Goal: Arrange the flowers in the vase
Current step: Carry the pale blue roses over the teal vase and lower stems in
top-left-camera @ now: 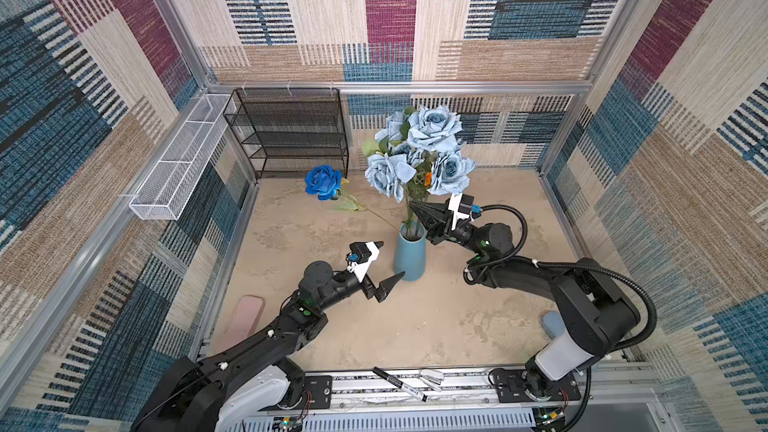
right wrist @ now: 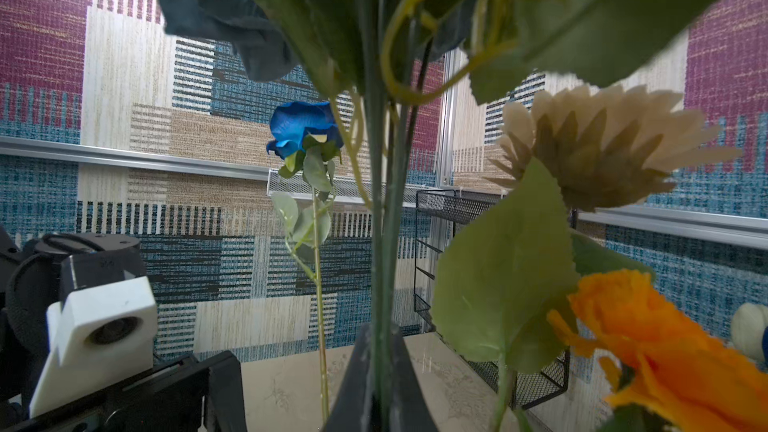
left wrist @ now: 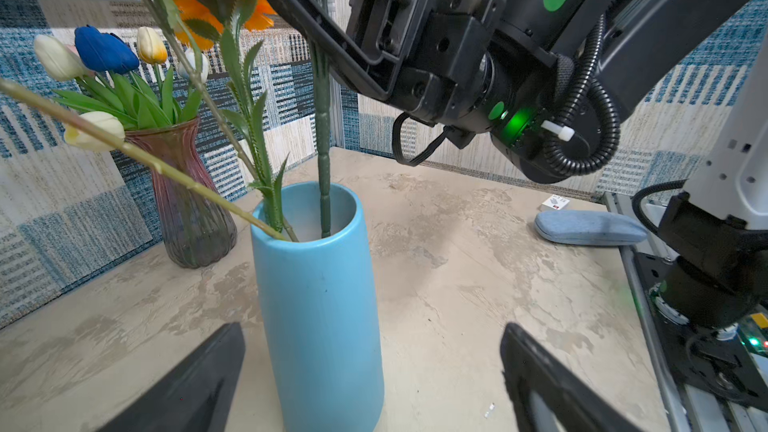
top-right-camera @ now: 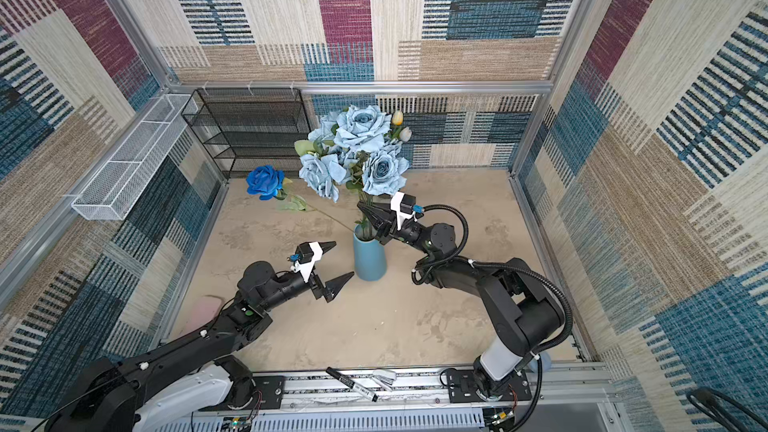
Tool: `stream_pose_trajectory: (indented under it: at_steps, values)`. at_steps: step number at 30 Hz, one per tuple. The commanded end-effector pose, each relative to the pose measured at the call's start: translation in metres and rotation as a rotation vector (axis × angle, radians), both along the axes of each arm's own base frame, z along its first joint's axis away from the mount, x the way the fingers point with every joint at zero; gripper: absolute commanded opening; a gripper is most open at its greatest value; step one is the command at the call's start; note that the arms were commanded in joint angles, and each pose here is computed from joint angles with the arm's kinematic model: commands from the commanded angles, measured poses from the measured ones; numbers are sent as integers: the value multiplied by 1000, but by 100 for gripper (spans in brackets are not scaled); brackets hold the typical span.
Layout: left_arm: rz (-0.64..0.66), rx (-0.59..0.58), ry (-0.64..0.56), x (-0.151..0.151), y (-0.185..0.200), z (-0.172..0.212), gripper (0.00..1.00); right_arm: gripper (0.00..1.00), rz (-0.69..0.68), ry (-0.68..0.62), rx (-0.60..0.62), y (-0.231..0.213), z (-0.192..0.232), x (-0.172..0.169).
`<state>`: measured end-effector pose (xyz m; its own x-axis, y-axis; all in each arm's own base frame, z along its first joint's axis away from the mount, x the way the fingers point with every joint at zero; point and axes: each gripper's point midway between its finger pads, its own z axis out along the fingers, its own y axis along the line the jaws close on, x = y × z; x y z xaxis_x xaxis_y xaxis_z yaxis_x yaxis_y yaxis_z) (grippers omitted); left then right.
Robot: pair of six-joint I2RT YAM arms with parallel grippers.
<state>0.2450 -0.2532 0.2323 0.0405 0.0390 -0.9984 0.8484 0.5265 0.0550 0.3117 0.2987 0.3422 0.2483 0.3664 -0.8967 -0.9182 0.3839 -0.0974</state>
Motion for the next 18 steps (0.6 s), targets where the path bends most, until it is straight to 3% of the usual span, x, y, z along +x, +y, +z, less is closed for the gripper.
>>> stream_pose_trajectory:
  at_steps: [1,3,5,12,18]
  values:
    - [11,4,-25,3,0,2,99,12,-8,-20,-9,0,-8,-4]
    - [10,4,-22,4,-1,1,99,15,-6,-5,-36,3,-16,-4]
    - [9,4,-20,6,-2,0,99,25,-6,6,-63,5,-23,-5]
    - [22,22,-21,10,-2,-4,99,46,-52,24,-111,0,-36,-8]
    - [19,26,-25,11,-4,-3,99,52,-119,7,-84,-14,-24,-12]
